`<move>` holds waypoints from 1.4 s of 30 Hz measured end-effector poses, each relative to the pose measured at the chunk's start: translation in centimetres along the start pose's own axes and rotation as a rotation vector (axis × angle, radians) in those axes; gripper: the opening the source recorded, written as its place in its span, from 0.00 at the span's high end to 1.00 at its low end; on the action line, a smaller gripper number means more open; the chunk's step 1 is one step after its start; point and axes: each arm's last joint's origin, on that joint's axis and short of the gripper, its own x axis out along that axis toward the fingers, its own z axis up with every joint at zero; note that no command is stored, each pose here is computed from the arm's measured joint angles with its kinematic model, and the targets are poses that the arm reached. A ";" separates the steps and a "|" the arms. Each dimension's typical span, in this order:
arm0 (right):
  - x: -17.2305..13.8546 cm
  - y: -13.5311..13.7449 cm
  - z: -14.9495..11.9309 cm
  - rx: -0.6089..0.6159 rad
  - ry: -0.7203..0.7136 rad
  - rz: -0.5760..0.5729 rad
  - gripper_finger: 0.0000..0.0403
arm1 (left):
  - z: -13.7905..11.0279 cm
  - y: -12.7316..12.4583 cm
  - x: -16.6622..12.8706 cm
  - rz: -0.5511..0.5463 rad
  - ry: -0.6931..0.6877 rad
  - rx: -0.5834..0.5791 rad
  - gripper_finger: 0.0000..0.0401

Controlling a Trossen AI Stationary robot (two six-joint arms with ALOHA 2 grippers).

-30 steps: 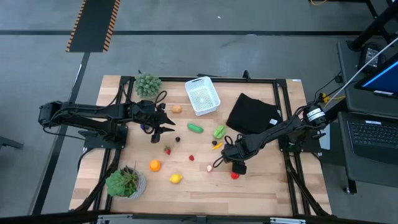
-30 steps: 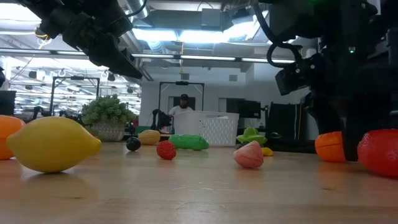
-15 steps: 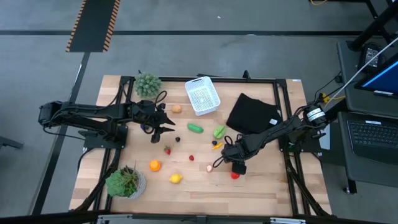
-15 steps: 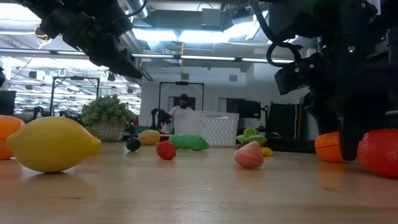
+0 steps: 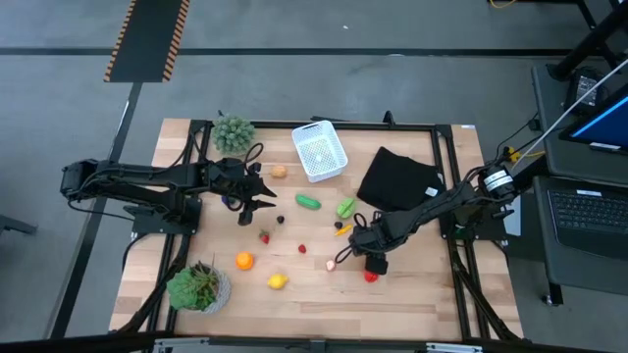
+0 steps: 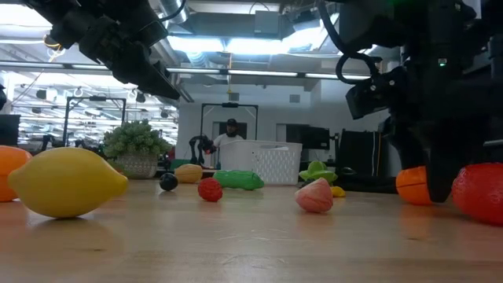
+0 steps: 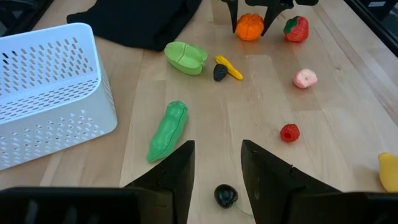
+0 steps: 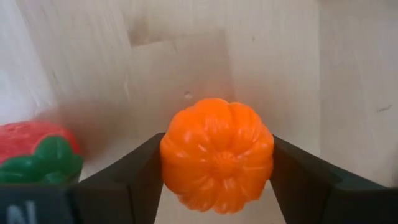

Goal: Pick and placing Produce into tupperware
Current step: Put the tangerine into the basket

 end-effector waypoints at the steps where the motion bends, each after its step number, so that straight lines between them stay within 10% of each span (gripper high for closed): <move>1: 0.0 -0.1 0.1 0.005 0.000 -0.001 0.39 | 0.0 0.0 0.0 0.000 0.000 0.000 0.69; 16: -1.7 -1.7 2.0 0.026 -0.054 0.048 0.39 | 0.0 0.0 0.0 0.000 -0.001 0.029 0.69; 42: -12.7 -6.3 1.7 -0.077 -0.640 -0.100 0.39 | -0.5 0.8 -3.7 0.018 -0.161 0.105 0.69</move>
